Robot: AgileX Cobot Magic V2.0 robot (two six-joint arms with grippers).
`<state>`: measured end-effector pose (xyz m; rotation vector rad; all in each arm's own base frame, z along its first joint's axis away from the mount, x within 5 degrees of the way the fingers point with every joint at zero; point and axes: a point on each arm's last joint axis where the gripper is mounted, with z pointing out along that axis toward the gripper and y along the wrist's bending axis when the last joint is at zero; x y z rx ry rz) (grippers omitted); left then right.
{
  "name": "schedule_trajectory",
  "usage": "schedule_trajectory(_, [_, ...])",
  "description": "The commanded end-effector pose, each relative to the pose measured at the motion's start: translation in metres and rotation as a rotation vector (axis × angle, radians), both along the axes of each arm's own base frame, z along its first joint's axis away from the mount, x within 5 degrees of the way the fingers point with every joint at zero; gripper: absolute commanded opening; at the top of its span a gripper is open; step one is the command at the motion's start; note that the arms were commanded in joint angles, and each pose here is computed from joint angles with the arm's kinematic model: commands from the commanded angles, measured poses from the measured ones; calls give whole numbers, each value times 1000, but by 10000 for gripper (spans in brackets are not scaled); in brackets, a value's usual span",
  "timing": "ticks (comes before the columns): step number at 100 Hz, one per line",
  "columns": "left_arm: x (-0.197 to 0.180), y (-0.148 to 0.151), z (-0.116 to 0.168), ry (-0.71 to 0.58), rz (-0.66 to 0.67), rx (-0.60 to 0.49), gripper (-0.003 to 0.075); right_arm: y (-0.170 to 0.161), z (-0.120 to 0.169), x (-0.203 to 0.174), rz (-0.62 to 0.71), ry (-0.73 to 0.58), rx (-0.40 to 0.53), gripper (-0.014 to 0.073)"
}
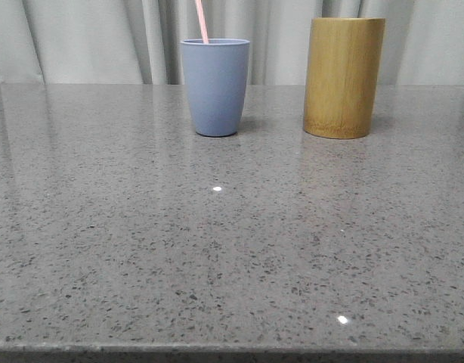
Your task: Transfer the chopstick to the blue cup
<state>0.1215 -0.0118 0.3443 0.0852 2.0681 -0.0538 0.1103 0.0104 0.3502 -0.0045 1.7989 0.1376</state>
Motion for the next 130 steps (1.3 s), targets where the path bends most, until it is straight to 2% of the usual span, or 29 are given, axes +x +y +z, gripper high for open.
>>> schedule_trajectory(1, [-7, 1, 9, -138, 0, -21, -19, -2, 10, -10, -13, -128, -1, -106])
schedule_trajectory(34, [-41, 4, -15, -280, -6, -38, -19, -4, -22, -43, -13, -182, 2, -106])
schedule_trajectory(48, [-51, 5, -20, -326, -7, -43, -19, -5, -26, -52, -13, -210, 4, -106])
schedule_trajectory(130, [-52, 6, -22, -324, -7, -43, -19, -5, -26, -52, -13, -211, 4, -106])
